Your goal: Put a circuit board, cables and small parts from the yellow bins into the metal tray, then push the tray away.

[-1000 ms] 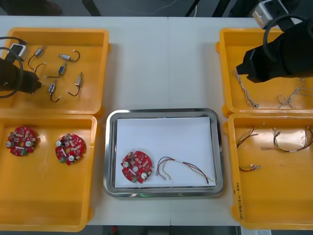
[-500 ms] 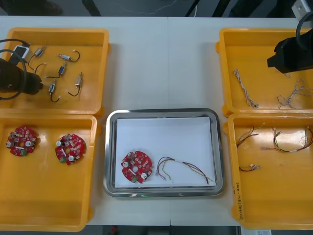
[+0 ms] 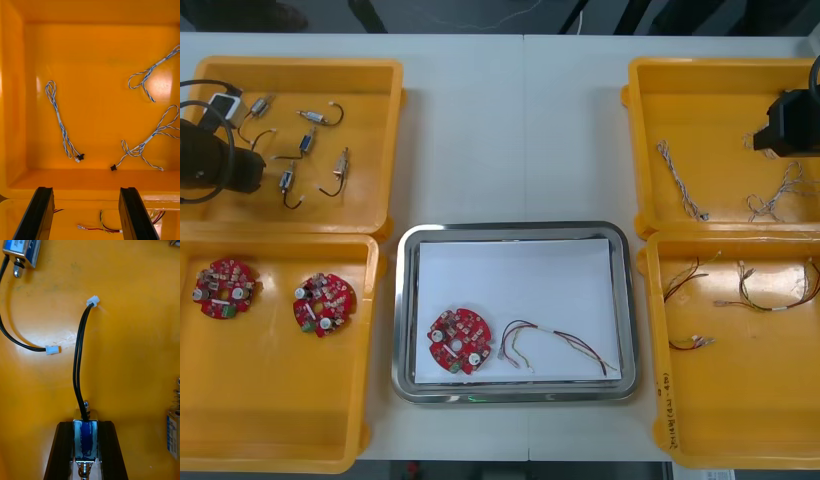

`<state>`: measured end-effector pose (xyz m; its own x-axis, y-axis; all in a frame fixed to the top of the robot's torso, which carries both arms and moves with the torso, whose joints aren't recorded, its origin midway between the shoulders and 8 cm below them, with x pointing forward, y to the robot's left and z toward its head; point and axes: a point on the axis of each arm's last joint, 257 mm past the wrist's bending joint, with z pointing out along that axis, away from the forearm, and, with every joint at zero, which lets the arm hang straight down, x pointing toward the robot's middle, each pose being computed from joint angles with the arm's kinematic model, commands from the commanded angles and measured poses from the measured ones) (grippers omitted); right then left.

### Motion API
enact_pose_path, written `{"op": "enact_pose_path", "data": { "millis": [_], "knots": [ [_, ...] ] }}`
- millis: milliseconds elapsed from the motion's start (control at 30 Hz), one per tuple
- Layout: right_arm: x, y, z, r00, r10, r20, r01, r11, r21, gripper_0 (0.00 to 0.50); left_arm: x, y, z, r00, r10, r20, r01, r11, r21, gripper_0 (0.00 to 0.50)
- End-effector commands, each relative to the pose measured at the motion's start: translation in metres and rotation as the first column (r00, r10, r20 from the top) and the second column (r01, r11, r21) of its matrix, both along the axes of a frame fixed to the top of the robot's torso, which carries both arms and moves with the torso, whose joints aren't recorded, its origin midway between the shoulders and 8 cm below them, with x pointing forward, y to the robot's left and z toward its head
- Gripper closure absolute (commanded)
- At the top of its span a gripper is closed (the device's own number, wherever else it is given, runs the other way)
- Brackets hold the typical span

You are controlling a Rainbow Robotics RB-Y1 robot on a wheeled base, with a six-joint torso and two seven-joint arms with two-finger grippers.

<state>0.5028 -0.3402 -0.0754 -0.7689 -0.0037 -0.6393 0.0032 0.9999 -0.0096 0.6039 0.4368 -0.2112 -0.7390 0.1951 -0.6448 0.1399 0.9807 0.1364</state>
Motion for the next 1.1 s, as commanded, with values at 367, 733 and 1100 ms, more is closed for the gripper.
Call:
{"op": "enact_pose_path", "data": {
  "millis": [367, 733, 1100],
  "knots": [
    [0.006, -0.057, -0.008, 0.979, -0.189, -0.078, 0.191, 0.981, 0.023, 0.0, -0.013, -0.002, 0.068, 0.999, -0.041, -0.024, 0.041, 0.999, -0.009, 0.5],
    [0.018, -0.069, -0.014, 0.96, -0.239, -0.144, 0.249, 0.967, 0.055, 0.0, -0.044, -0.001, 0.108, 0.997, -0.016, -0.073, 0.013, 0.999, -0.037, 0.5],
    [0.04, -0.087, -0.016, 0.954, -0.28, -0.108, 0.289, 0.954, 0.08, 0.0, -0.104, -0.039, 0.121, 0.987, 0.098, -0.125, -0.101, 0.995, -0.02, 0.5]
  ]
}}
